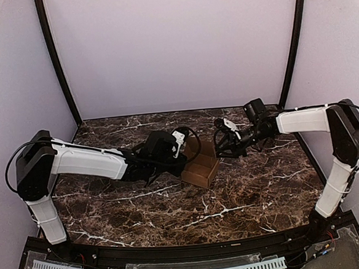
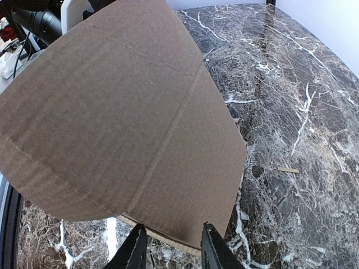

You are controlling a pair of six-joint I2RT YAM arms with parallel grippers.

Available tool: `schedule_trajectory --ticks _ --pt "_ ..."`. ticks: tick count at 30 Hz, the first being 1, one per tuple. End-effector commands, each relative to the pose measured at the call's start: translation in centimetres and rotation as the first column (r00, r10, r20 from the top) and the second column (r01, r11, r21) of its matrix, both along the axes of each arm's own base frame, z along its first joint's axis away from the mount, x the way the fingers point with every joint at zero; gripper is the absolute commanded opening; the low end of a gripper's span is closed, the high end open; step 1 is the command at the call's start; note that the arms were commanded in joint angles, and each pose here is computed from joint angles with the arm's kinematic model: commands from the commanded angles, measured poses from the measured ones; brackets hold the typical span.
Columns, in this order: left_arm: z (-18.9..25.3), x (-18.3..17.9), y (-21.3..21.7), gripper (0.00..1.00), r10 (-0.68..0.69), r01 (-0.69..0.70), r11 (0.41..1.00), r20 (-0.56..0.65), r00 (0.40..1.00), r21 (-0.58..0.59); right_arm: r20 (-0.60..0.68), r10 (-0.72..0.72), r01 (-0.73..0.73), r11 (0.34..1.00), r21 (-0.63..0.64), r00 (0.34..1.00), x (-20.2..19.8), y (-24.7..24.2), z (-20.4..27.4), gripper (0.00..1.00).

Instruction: Fold the paper box

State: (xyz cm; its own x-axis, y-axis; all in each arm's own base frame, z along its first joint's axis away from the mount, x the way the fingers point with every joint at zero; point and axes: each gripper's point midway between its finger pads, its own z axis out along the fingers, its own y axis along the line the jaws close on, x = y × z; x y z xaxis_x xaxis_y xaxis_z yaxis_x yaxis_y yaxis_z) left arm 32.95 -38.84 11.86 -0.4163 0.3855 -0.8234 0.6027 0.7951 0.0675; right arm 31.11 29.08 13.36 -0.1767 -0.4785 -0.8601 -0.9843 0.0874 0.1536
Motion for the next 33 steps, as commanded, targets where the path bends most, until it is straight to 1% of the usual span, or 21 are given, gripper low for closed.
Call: schedule_trajectory --ticks 1,13,17,22,25,28,31,33 --pt "1.7 -0.8 0.2 0.01 -0.017 0.018 0.996 0.005 1.0 -0.084 0.07 0.026 -0.024 0.999 -0.024 0.997 -0.6 0.3 0.3 0.33" --pt "-2.3 -3.4 2.4 0.01 -0.025 0.02 0.994 -0.046 0.999 -0.11 0.129 0.081 -0.067 0.992 -0.109 0.988 -2.5 0.1 -1.7 0.32" --pt "-2.6 -4.0 2.8 0.01 -0.034 0.031 0.994 -0.031 0.999 -0.107 0.152 0.101 -0.078 0.986 -0.149 0.983 -3.2 0.1 -2.7 0.31" --pt "-1.7 -4.8 3.4 0.02 -0.052 0.054 0.993 0.026 0.998 -0.109 0.171 0.103 -0.073 0.982 -0.174 0.98 -3.5 -0.4 -2.8 0.32" --pt "-1.2 -5.0 3.8 0.02 -0.059 0.064 0.992 0.047 0.997 -0.107 0.203 0.128 -0.091 0.979 -0.181 0.971 -3.6 -0.5 -1.2 0.34" --pt "-0.6 -5.1 3.7 0.01 -0.072 0.079 0.991 0.068 0.995 -0.105 0.215 0.149 -0.117 0.981 -0.155 0.965 -3.7 -0.1 1.7 0.36" --pt "-0.6 -5.2 3.6 0.01 -0.084 0.092 0.991 0.082 0.993 -0.101 0.218 0.107 -0.087 0.991 -0.096 0.97 -2.8 0.8 5.2 0.37" --pt "-0.8 -5.3 3.7 0.01 -0.086 0.096 0.99 0.094 0.992 -0.103 0.202 0.075 -0.071 0.997 -0.026 0.976 -2.2 1.8 7.0 0.37"
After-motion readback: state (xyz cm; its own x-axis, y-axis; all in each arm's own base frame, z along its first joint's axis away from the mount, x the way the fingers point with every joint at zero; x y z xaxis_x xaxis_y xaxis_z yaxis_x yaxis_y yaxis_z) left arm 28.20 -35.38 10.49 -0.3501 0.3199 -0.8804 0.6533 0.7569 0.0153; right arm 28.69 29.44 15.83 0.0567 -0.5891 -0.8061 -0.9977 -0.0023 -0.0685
